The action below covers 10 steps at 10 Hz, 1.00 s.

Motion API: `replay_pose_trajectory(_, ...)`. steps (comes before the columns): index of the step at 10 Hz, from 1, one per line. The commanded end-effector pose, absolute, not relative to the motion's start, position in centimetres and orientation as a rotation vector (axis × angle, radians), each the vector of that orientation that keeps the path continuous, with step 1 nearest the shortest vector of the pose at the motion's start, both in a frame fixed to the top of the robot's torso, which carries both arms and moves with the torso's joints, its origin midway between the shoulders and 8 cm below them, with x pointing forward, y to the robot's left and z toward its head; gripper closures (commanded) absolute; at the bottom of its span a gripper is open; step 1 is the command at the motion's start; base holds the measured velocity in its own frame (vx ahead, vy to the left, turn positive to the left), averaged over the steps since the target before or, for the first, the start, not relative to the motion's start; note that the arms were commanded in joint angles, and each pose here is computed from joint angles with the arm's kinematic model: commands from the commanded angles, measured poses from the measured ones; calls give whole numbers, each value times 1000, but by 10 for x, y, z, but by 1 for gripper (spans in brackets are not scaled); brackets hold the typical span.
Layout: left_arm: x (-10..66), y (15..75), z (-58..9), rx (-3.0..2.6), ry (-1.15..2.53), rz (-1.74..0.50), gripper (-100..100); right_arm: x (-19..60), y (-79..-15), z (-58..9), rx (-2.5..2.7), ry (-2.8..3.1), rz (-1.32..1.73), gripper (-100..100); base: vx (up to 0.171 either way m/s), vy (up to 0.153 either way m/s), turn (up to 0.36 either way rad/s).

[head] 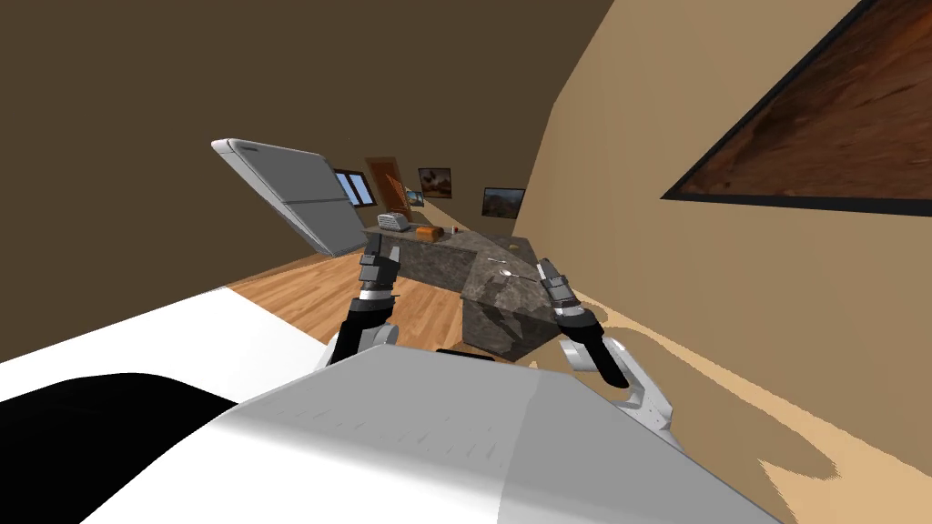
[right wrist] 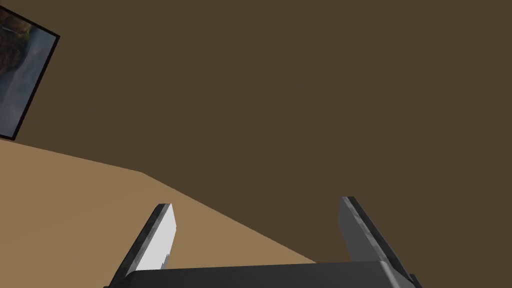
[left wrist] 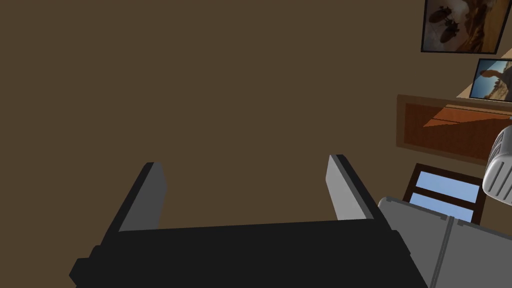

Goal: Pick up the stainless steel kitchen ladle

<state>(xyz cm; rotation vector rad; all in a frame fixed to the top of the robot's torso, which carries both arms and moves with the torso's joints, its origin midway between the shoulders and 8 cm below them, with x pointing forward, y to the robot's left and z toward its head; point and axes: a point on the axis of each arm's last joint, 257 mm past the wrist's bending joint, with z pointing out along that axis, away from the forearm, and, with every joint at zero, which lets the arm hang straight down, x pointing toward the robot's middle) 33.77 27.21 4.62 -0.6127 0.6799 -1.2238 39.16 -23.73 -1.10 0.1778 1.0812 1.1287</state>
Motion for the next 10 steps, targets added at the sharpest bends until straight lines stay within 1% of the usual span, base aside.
replay_pose_trajectory(1,338,272,46,-613,680,-1224,0,400,-242,-26,142,1139,1096,-100,-19,69,183)
replay_pose_trajectory(4,338,272,46,-613,680,-1224,0,407,-246,-43,79,1219,1051,-100,-17,63,134)
replay_pose_trajectory(10,338,272,46,-613,680,-1224,0,423,-272,-100,-44,1430,916,-100,-11,62,172)
